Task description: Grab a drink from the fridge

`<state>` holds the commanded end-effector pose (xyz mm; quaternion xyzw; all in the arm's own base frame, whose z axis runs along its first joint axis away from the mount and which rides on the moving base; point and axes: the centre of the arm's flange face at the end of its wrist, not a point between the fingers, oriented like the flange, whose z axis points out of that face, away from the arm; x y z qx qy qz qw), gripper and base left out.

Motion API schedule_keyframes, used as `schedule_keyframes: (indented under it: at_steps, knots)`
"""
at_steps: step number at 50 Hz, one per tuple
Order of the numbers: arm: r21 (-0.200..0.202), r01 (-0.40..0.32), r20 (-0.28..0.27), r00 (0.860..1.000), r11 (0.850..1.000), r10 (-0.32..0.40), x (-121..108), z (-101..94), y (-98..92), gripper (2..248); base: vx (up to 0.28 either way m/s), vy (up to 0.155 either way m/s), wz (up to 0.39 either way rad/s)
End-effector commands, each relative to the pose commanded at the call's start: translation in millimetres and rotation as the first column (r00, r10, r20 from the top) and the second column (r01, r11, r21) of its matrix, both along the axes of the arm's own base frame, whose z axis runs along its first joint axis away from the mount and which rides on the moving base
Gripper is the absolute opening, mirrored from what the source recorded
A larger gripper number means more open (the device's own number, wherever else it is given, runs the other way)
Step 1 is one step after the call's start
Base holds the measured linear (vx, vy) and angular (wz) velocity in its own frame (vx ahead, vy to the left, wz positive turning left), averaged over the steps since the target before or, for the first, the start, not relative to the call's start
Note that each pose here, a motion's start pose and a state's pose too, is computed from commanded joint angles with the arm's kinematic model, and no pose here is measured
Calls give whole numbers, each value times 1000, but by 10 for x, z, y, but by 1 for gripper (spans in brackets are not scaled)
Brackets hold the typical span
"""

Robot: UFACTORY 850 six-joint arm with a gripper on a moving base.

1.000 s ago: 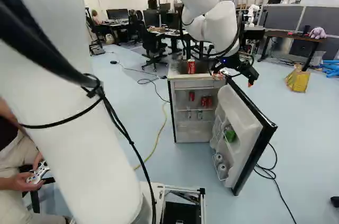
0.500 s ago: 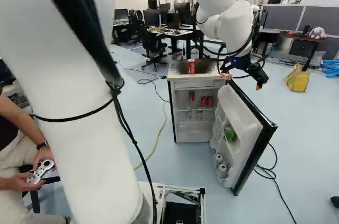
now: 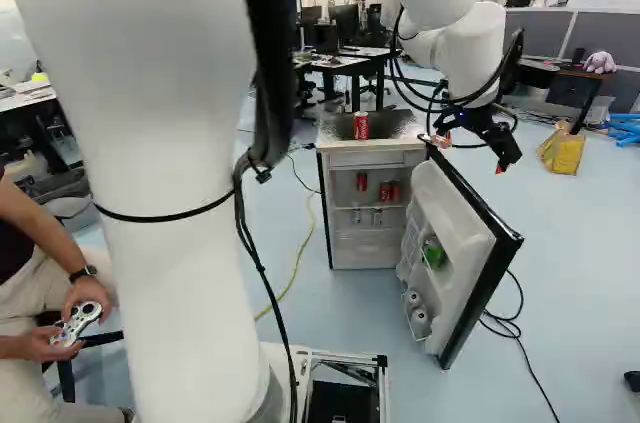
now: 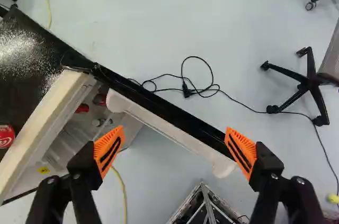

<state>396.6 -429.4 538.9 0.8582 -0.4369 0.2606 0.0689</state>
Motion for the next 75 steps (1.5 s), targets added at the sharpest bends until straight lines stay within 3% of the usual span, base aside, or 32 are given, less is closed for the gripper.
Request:
schedule_keyframes:
  at_steps: [25, 44, 54, 75]
  knots:
    - [94, 121, 71, 989, 988, -127, 10, -22, -406, 247, 0, 0, 0]
    - [185, 190, 104, 972, 964, -212, -2, -49, -692, 247, 0, 0, 0]
    - [236, 218, 102, 964, 947, -247, 2, -160, -862, 247, 0, 0, 0]
    - [262, 261, 85, 953, 929, -292, -38, -466, -1290, 247, 0, 0, 0]
